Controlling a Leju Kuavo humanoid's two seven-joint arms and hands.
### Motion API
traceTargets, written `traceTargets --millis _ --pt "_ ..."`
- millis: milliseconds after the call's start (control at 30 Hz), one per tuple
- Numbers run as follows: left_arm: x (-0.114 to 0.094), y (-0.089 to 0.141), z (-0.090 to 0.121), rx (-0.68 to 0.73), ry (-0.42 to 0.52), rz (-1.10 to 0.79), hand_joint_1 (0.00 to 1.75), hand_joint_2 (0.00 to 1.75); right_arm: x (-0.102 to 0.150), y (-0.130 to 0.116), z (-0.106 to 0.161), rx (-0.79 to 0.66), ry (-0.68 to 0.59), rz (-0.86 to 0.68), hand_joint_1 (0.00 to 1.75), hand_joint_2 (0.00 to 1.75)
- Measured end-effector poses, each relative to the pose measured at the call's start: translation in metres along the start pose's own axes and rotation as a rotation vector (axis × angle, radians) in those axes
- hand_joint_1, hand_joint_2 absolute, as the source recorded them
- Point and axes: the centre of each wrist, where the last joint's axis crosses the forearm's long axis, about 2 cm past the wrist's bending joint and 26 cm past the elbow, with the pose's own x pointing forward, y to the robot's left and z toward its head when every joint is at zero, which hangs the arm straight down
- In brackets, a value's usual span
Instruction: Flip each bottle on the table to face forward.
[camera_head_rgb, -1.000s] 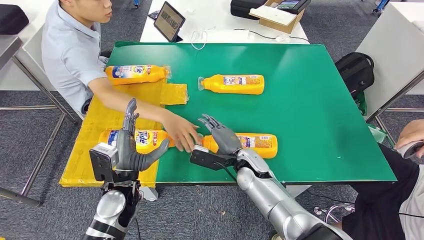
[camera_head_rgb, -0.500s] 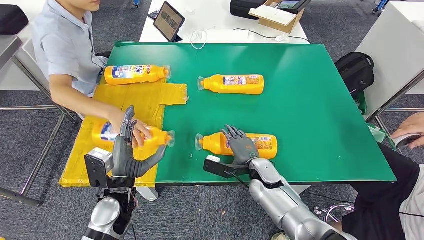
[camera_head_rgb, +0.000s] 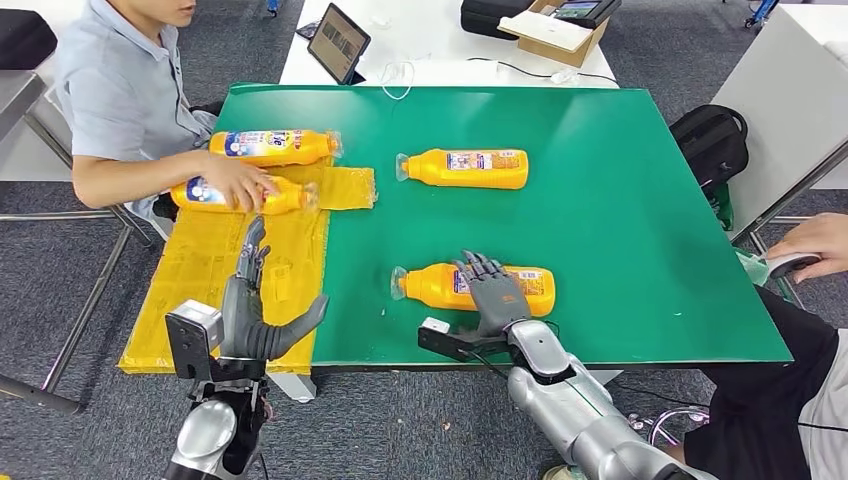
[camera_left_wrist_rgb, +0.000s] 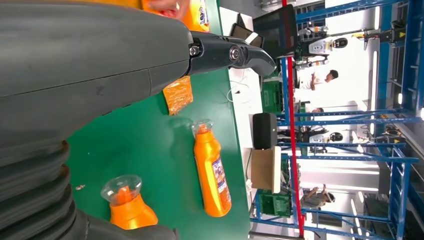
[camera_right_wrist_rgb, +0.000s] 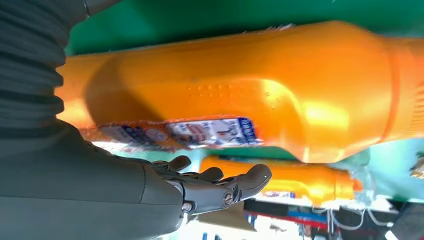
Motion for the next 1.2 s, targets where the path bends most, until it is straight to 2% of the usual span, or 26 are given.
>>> traceTargets --millis 167,300,867,900,1000,1033,1100,1200 --pt "-0.001 0.001 0.001 -0.007 0.007 0.006 0.00 1.75 -0.011 -0.004 -0.002 -0.054 0.026 0.122 0.00 1.75" --pt "-0.001 0.001 0.003 -0.004 0.009 0.006 0.00 1.75 -0.017 -0.007 -0.004 -0.045 0.057 0.149 0.00 1.75" --pt "0.002 0.002 0.006 -0.010 0.031 0.007 0.00 1.75 -0.040 -0.021 -0.017 0.137 0.199 0.161 0.03 1.75" --pt "0.002 0.002 0.006 -0.011 0.031 0.006 0.00 1.75 -0.041 -0.022 -0.018 0.148 0.210 0.168 0.33 1.75" --pt "0.002 0.003 0.007 -0.014 0.034 0.000 0.00 1.75 -0.044 -0.024 -0.020 0.178 0.234 0.187 1.51 1.75" --pt "0.002 0.003 0.008 -0.015 0.036 -0.003 0.00 1.75 -0.046 -0.024 -0.019 0.186 0.238 0.190 1.65 1.75" --pt "0.002 0.003 0.011 -0.014 0.041 -0.005 0.00 1.75 -0.049 -0.021 -0.017 0.198 0.244 0.193 1.75 1.75" --pt "0.002 0.004 0.014 -0.013 0.050 -0.010 0.00 1.75 -0.052 -0.018 -0.013 0.205 0.245 0.187 1.75 1.75"
